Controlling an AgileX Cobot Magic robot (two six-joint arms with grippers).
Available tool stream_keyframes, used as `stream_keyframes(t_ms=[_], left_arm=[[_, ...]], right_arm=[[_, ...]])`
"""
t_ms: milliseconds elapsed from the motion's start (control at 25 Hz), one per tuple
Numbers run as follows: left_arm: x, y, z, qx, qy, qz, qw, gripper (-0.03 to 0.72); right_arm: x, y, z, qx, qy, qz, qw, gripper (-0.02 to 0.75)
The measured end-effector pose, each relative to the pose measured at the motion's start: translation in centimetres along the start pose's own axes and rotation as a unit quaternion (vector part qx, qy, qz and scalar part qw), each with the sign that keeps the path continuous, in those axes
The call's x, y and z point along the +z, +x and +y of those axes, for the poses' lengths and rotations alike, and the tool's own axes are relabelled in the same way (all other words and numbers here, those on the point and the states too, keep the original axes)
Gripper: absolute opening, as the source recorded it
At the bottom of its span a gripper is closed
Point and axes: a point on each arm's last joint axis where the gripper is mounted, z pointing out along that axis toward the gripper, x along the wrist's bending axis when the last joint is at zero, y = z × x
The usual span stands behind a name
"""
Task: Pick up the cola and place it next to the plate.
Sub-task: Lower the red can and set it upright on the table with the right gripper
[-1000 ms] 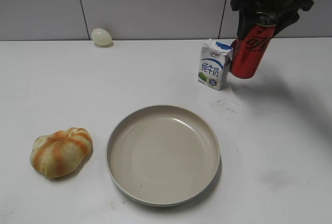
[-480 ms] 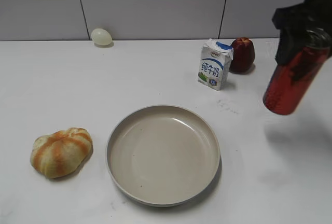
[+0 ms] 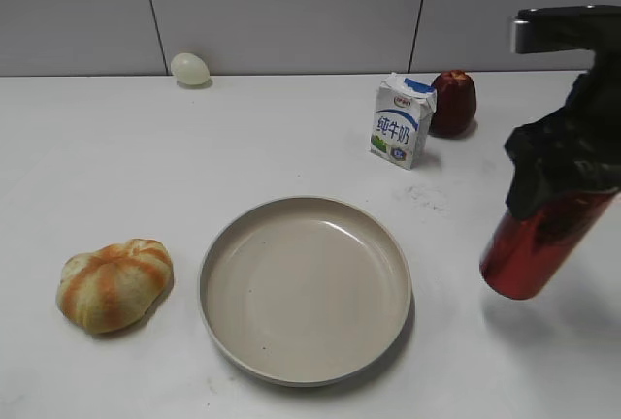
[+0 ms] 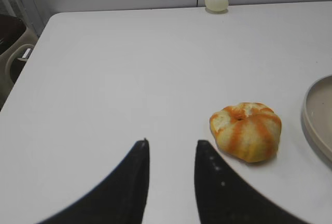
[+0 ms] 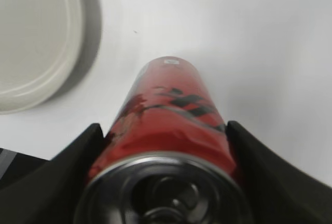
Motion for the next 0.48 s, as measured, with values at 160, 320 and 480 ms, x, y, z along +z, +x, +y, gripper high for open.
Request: stream_keyframes(t_ms=[160,320,480], left_arm=[[0.0,0.0,0.0,0.000,0.000,0.000,1.000,0.236],[0.0,0.0,0.0,0.000,0.000,0.000,1.000,0.236],[0.0,0.0,0.0,0.000,0.000,0.000,1.000,0.236]], right_arm=[[0.1,2.7,0.6,-0.044,-0.055,0.018,0.997,0.538],[0.1,3.4,0.9,-0.053,-0.082,0.026,0.995,0.538],[1.1,3.4,1.3,-0.054,-0.074,0.021,0.996,0.538]])
